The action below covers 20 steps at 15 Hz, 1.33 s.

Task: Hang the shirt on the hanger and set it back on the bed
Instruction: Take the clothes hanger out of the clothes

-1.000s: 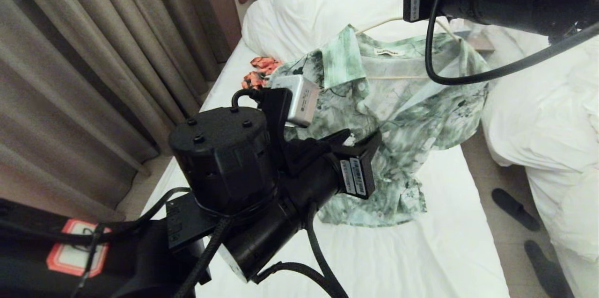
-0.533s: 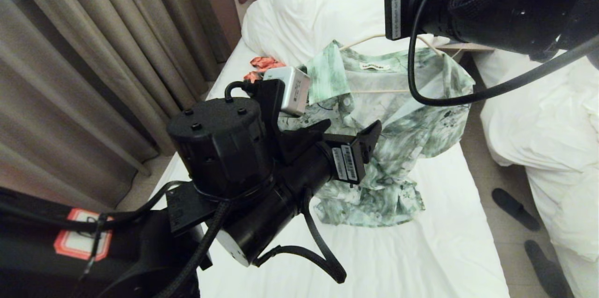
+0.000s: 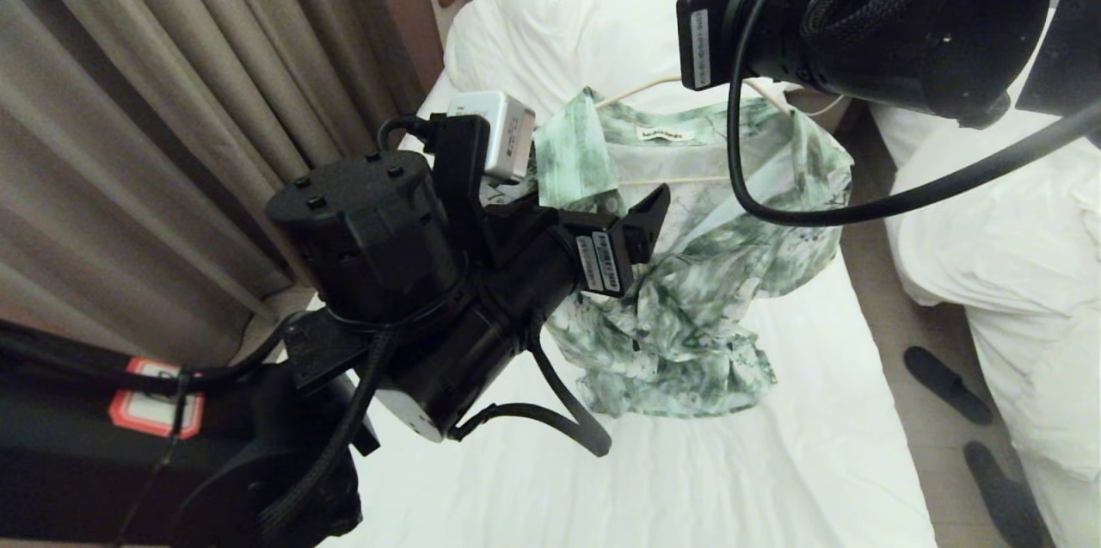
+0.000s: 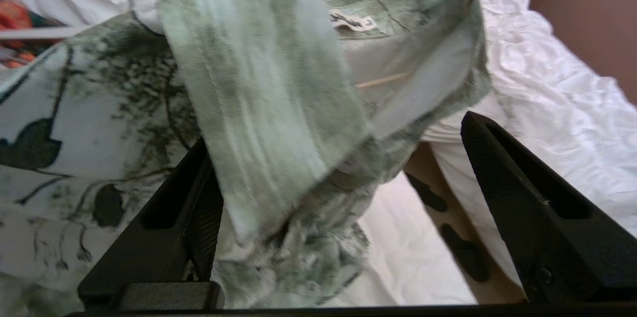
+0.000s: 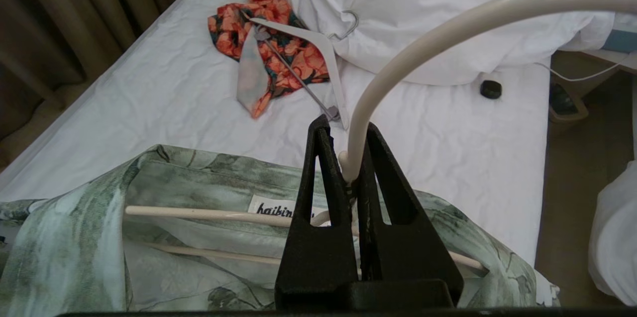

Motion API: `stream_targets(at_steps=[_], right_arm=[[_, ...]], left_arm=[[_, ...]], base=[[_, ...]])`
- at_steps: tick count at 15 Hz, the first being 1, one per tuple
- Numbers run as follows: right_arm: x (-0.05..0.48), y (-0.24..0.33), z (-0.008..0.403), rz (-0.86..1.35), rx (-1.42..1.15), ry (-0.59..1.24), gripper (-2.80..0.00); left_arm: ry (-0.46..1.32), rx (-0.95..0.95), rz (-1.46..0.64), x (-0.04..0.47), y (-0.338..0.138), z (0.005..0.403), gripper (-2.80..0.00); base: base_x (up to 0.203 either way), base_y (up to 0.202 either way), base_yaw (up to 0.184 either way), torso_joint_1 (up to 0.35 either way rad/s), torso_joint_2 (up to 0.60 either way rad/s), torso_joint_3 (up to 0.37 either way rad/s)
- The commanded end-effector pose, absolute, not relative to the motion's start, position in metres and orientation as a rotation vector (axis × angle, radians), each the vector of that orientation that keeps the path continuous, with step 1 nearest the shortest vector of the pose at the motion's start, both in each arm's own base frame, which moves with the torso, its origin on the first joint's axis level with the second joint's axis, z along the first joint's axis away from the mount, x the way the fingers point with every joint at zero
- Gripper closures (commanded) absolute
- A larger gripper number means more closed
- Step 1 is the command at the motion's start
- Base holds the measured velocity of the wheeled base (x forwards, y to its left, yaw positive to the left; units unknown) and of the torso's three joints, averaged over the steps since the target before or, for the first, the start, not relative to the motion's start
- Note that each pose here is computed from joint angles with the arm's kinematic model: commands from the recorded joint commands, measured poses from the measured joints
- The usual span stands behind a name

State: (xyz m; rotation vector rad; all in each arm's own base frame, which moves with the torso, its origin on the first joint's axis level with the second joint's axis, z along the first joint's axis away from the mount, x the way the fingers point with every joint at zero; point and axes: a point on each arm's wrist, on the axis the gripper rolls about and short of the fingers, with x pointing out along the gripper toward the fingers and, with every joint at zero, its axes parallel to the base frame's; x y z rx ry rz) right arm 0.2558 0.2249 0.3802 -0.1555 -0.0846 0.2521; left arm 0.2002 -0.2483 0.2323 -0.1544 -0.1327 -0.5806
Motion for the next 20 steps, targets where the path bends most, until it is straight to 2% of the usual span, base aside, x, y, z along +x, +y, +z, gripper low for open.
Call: stream_targets(at_steps=[1,5,6,7,15,20], right_arm=[[0.253,0.227,0.381,0.259,-0.156,-0.086,0.0],[0.249,0.233,0.376,0.281,-0.165,-0.073,0.0],[0.248,0.232,0.374,0.282,-0.17,-0.067,0.0],[0.247,0.231,0.375,0.282,-0.168,-0.069,0.0],[0.237,0.22,0.379,0.28,-0.168,-0.07,0.0],[0.234,0.191,0.376,0.222,-0.182,-0.048,0.0]], left_arm=[[-0.141,-0.158,-0.572,0.202,-0.246,0.234,-2.8],[-0.153,-0.165,-0.561,0.203,-0.244,0.236,-2.8],[-0.178,-0.175,-0.558,0.204,-0.244,0.238,-0.97],[-0.196,-0.17,-0.55,0.205,-0.242,0.239,0.0],[-0.226,-0.171,-0.48,0.223,-0.226,0.245,0.0],[-0.317,-0.193,-0.382,0.241,-0.187,0.273,0.0]], base=[[0.0,0.0,0.0,0.0,0.0,0.0],[0.0,0.0,0.0,0.0,0.0,0.0],[0.0,0.0,0.0,0.0,0.0,0.0],[0.0,0.0,0.0,0.0,0.0,0.0],[0.0,0.0,0.0,0.0,0.0,0.0],[0.0,0.0,0.0,0.0,0.0,0.0]])
